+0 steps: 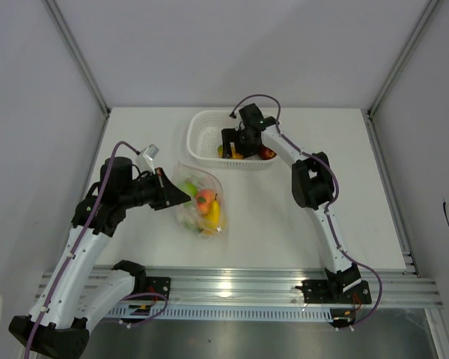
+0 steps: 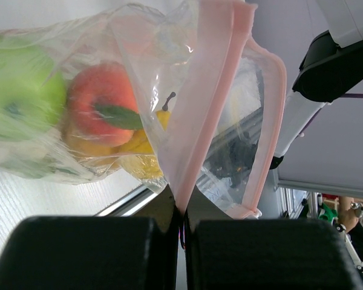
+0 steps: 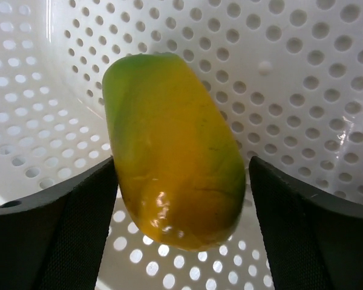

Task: Place the food in the zip-top bag and seal the zipper
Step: Pick up the fake fruit from the bin.

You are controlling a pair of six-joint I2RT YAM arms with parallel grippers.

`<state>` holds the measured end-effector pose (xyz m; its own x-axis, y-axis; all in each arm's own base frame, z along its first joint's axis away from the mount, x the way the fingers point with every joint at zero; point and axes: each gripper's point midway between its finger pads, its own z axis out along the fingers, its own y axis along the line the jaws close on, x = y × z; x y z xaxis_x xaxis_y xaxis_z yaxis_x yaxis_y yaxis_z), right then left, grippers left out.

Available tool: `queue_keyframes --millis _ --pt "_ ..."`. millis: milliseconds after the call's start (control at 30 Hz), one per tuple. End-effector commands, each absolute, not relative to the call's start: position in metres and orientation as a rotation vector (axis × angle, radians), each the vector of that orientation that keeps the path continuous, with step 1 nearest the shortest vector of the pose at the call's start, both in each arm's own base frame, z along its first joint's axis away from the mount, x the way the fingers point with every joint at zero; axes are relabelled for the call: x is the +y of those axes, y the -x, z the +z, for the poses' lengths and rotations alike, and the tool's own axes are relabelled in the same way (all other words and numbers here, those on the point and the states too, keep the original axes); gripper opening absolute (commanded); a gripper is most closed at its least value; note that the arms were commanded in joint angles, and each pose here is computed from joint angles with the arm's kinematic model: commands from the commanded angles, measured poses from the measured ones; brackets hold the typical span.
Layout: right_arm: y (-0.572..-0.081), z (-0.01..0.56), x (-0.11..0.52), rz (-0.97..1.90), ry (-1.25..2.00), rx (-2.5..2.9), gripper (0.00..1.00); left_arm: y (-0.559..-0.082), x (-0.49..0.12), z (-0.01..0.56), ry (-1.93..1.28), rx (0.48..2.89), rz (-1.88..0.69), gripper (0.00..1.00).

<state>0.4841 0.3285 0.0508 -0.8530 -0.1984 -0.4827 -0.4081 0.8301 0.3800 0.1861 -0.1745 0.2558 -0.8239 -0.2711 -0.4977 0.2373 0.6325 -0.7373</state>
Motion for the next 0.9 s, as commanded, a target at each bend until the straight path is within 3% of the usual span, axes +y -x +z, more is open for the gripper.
queue_keyframes --millis 0,133,167,200,333,367,467,600,867 --pt "-0.492 0.057 0.338 0.711 0.486 2.524 0.88 -0.185 -0.176 0.259 -0.007 2.245 -1.150 0.01" --pt "-0.498 0.061 0.341 0.710 0.485 2.493 0.72 -0.185 -0.176 0.259 -0.010 2.242 -1.150 0.01" --pt "-0.499 0.062 0.341 0.708 0.486 2.487 0.57 -0.185 -0.176 0.260 -0.012 2.239 -1.150 0.01" --pt "-0.499 0.062 0.341 0.711 0.481 2.484 0.52 -0.184 -0.176 0.259 -0.010 2.243 -1.150 0.01" --pt "-0.507 0.080 0.342 0.708 0.481 2.418 0.43 -0.184 -0.176 0.256 -0.009 2.251 -1.150 0.01" --pt "-0.508 0.084 0.342 0.703 0.480 2.410 0.28 -0.183 -0.176 0.257 -0.010 2.248 -1.150 0.01" --pt "-0.512 0.102 0.341 0.680 0.479 2.364 0.11 -0.184 -0.176 0.257 -0.012 2.249 -1.149 0.00" --pt "-0.517 0.133 0.333 0.632 0.454 2.309 0.00 -0.185 -0.176 0.257 -0.011 2.249 -1.148 0.01" --pt "-0.498 0.210 0.315 0.556 0.402 2.192 0.00 -0.189 -0.179 0.264 -0.022 2.228 -1.165 0.01"
